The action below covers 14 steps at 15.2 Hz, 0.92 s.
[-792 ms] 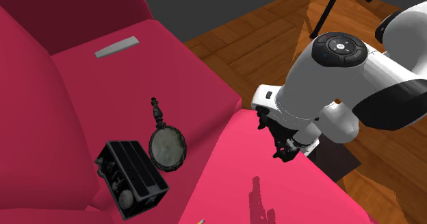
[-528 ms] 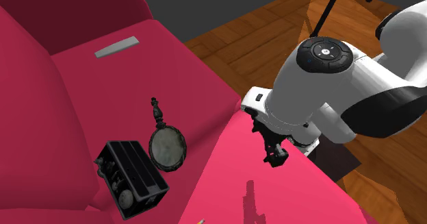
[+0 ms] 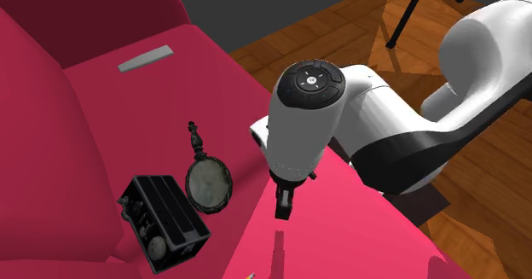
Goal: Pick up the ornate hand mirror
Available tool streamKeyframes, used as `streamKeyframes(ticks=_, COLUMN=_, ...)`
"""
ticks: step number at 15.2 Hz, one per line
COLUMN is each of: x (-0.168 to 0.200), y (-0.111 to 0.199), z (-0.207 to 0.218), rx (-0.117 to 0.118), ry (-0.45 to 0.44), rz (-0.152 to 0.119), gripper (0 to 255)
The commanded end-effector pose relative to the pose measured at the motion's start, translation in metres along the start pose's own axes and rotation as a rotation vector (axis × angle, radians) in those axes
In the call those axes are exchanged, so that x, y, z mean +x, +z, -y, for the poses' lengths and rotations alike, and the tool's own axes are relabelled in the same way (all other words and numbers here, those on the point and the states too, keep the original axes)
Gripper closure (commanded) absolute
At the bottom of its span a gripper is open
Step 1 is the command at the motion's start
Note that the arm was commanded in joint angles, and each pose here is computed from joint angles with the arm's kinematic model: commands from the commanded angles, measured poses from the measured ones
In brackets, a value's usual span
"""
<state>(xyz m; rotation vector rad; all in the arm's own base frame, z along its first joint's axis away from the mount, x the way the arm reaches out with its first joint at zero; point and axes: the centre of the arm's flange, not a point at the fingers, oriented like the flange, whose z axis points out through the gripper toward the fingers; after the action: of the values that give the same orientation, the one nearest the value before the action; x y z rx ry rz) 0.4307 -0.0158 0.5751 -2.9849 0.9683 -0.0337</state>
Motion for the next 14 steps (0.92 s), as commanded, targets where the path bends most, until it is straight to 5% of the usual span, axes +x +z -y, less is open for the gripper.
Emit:
streamKeyframes(ticks=1, x=0.029, y=0.0, z=0.002, rx=0.0, ry=0.102, rz=0.003, gripper=0)
streamKeyframes(ticks=14, x=0.194, y=0.01, z=-0.043, rx=0.001, ry=0.731, rz=0.022, gripper=0)
